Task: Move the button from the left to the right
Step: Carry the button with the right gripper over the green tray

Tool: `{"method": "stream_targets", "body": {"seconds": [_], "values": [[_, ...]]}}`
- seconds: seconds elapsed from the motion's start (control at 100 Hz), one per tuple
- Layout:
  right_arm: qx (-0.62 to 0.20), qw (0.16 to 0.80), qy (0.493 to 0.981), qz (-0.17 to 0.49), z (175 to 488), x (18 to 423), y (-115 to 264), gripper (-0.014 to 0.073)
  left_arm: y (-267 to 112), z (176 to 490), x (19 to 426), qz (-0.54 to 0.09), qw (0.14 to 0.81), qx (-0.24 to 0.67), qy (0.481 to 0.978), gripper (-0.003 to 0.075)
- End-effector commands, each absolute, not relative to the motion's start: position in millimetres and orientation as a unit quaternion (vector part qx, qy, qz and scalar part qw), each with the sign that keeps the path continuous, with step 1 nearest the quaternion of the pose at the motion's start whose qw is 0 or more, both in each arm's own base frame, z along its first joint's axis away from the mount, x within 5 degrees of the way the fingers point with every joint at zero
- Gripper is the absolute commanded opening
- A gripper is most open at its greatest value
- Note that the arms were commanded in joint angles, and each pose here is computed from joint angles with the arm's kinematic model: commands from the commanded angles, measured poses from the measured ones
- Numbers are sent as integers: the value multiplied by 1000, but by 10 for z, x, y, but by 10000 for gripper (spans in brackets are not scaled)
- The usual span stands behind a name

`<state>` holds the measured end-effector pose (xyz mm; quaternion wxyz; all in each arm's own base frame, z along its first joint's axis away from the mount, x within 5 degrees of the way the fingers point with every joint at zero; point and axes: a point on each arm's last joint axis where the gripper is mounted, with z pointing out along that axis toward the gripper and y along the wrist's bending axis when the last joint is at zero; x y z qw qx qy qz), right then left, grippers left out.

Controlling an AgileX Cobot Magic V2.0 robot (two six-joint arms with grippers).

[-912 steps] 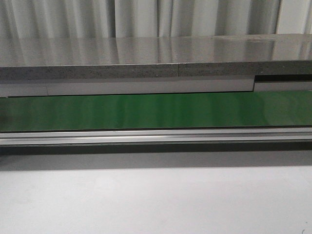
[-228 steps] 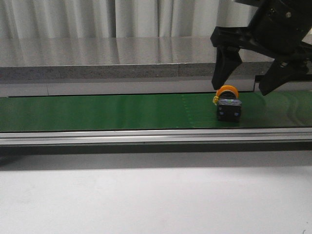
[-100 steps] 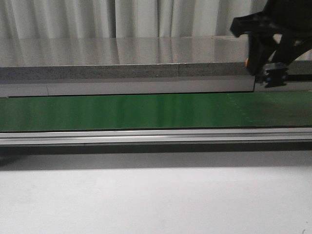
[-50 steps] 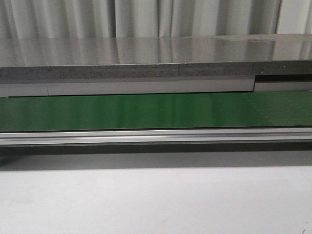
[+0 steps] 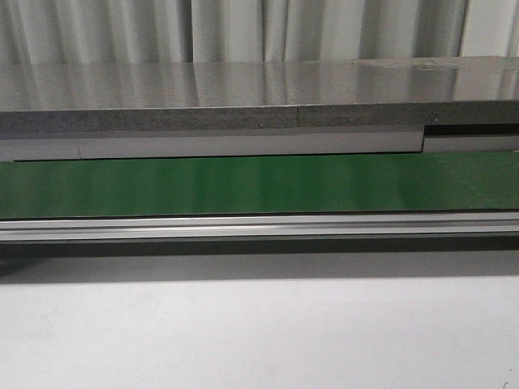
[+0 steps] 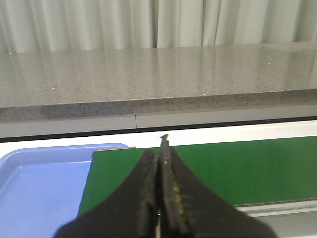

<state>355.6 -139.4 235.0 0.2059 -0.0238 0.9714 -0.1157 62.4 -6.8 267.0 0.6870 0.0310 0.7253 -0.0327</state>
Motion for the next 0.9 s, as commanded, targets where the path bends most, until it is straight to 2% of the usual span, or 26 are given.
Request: {"method": "stream_targets", "body": {"seconds": [0.0,0.29,0.62,0.89], "values": [[-30,250,959,-133,2546,3607,-1431,216,-62,2828,621,-36,722,25,690,-20],[-27,234,965,-120,2348,3675,-1448,216,-62,2828,621,-36,722,25,690,-20],[-17,238,965,-107,2310,3700,-1438,222,-62,2828,621,-36,722,25,690,-20],[-10,224,970,-92,2197,3719,-1436,340,-62,2828,621,-36,722,25,690,-20]]}}
